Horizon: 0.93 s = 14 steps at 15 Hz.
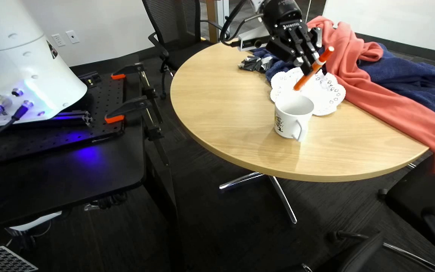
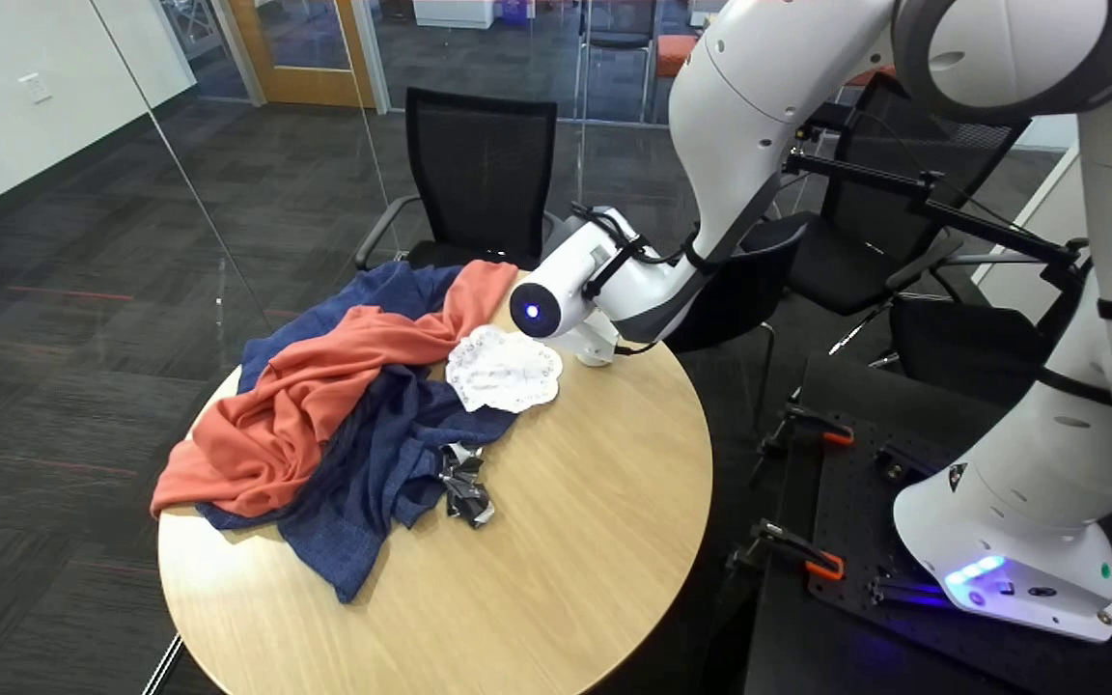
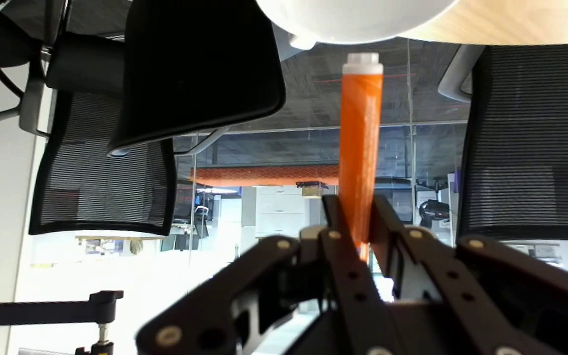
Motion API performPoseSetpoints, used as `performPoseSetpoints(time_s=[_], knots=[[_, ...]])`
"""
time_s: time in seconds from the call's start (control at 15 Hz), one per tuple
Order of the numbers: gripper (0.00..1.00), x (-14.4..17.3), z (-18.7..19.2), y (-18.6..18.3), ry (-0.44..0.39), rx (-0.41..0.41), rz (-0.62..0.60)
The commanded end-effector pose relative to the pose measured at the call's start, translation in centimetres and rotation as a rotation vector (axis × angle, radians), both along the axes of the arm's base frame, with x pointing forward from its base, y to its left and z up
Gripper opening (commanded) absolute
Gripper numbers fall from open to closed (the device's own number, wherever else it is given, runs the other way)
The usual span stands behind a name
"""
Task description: Place the blue peg on the table
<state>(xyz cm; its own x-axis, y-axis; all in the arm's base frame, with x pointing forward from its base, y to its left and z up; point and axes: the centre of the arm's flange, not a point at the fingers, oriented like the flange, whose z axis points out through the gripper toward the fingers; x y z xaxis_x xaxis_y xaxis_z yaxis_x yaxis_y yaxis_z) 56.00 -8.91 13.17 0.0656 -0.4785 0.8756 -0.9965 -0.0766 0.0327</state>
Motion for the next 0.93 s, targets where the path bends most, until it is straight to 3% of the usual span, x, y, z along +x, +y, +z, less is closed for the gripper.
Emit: performPoseSetpoints(time_s=[0.0,0.87], knots=[[0.05,0.9,-1.4,-0.4,0.016,-0.014,-0.024],[0.05,-0.1,-6.8,0.4,0.107,-0.016,0.006]])
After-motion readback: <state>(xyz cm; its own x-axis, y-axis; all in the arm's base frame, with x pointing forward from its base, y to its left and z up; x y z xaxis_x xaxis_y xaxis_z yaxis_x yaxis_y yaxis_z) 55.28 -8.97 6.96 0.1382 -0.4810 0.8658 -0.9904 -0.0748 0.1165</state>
